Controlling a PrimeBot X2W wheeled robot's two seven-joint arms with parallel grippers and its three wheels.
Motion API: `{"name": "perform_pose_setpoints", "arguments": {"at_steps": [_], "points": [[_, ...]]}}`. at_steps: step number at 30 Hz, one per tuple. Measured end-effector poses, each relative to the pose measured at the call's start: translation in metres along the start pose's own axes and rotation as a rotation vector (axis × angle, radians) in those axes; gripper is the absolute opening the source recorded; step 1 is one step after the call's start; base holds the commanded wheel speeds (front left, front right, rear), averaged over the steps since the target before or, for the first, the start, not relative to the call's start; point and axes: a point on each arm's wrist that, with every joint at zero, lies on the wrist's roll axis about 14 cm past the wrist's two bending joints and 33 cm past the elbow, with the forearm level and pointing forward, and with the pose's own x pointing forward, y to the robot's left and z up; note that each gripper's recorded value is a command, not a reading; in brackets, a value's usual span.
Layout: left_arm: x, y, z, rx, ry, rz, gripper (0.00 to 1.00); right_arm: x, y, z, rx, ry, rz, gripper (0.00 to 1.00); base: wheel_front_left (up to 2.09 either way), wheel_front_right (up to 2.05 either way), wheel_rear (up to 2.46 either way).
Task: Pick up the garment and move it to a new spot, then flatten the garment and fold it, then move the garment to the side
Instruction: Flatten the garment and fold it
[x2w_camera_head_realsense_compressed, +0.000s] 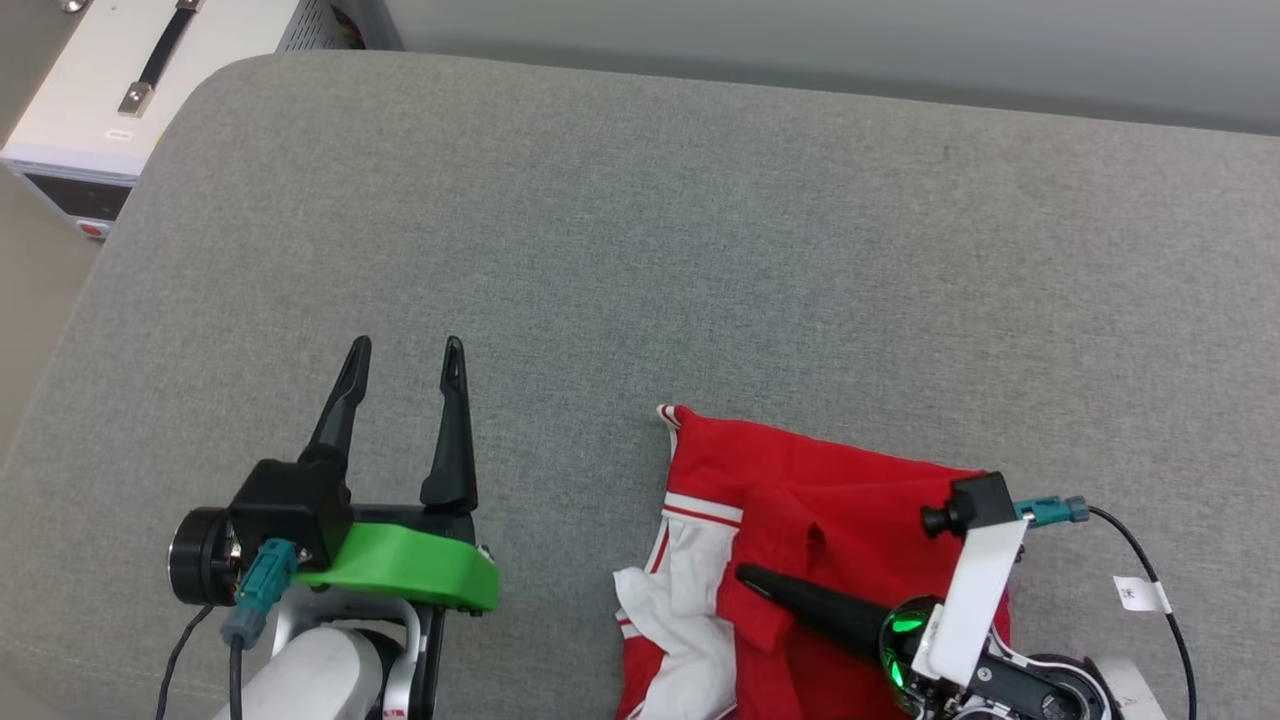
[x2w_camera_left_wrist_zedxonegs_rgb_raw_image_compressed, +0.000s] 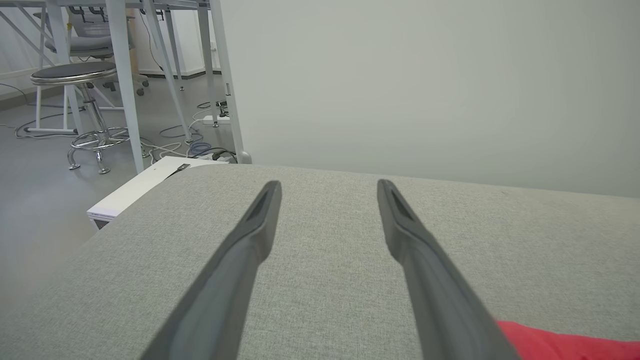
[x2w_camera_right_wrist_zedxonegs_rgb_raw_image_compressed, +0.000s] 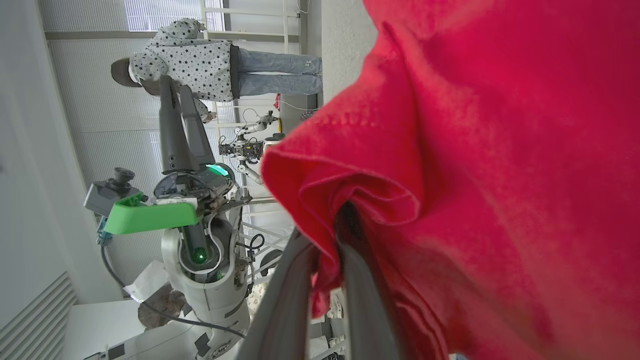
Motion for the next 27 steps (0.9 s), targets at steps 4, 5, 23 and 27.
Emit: {"name": "perform_pose_setpoints", "arguments": {"at_steps": [4, 5, 23, 27], "points": [[0.003, 0.001, -0.007, 0.003, 0.015, 0.006, 1.00, 0.012, 0.001, -0.001, -0.002, 0.002, 0.012, 0.00, 0.00, 0.00, 0.00], [0.004, 0.001, -0.010, 0.000, 0.021, 0.007, 1.00, 0.014, 0.001, 0.000, -0.002, 0.000, 0.013, 0.00, 0.00, 0.00, 0.00], [0.010, -0.007, -0.019, -0.007, 0.027, -0.014, 1.00, 0.015, -0.005, 0.016, -0.161, -0.113, -0.056, 1.00, 0.00, 0.00, 0.00], [0.009, -0.009, -0.012, 0.001, 0.004, -0.029, 1.00, 0.006, 0.010, 0.040, -0.326, -0.236, -0.072, 1.00, 0.00, 0.00, 0.00]]}}
